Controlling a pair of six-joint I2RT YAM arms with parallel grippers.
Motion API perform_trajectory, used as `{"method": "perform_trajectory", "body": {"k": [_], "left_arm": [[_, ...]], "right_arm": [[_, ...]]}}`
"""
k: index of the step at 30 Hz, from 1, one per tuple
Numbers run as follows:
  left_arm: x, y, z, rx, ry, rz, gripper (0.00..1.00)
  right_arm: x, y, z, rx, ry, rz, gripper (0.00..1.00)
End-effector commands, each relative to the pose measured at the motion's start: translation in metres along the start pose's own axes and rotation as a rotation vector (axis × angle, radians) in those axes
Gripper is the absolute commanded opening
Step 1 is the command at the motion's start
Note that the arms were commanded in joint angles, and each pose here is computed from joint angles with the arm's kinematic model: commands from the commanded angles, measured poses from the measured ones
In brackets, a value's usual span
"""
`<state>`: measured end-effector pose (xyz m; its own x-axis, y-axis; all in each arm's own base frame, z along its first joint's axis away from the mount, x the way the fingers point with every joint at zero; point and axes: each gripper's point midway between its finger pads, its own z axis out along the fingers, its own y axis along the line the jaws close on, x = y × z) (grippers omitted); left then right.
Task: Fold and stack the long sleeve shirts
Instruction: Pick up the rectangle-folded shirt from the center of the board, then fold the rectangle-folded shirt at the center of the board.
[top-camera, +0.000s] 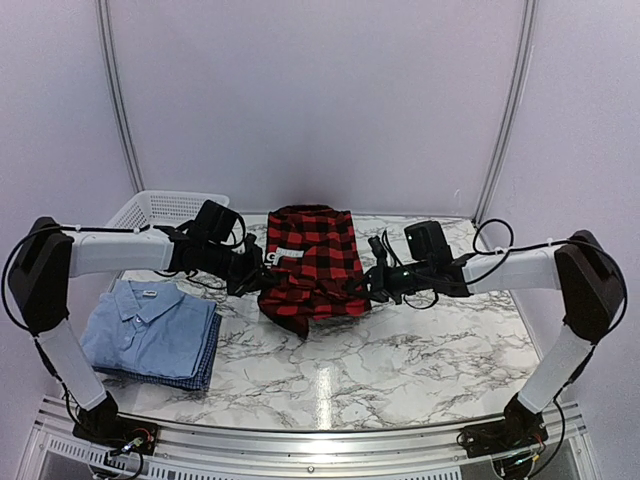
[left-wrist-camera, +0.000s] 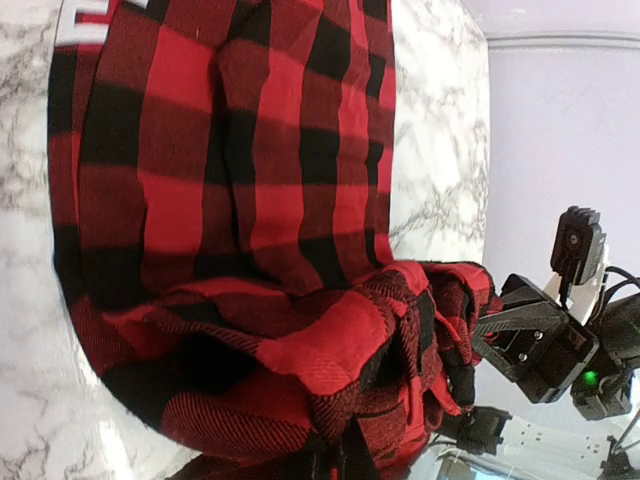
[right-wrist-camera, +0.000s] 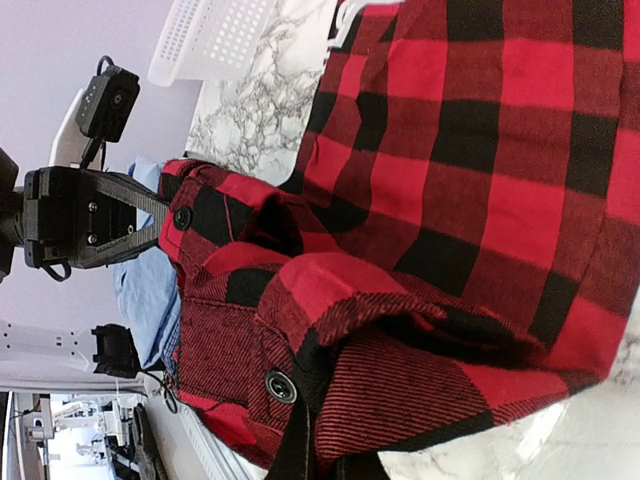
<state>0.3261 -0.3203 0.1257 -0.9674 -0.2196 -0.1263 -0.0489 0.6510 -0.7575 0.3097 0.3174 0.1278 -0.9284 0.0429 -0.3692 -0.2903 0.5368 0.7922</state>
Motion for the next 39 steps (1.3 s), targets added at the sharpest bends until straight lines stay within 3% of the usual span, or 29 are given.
{"method": "perform_trajectory", "body": {"k": [1,11,19,37,39], "left_arm": [[-0.050,0.002,0.013,0.014,-0.063,-0.019,0.00],[-0.134,0.011,0.049,0.048,-0.213,-0.062,0.00],[-0.145,0.033,0.063,0.030,-0.252,-0.095,0.00],[-0.161,0.026,0.064,0.037,-0.278,-0.073,0.00],[-0.163,0.027,0.063,0.034,-0.280,-0.070,0.07]], "right_arm": [[-0.052,-0.006,0.011,-0.017,-0.094,-0.039,0.00],[-0.135,-0.050,0.049,0.003,-0.238,-0.045,0.00],[-0.150,-0.074,0.067,-0.027,-0.253,-0.011,0.00],[-0.174,-0.077,0.068,-0.006,-0.295,-0.035,0.00],[-0.174,-0.078,0.068,-0.010,-0.293,-0.036,0.00]]}}
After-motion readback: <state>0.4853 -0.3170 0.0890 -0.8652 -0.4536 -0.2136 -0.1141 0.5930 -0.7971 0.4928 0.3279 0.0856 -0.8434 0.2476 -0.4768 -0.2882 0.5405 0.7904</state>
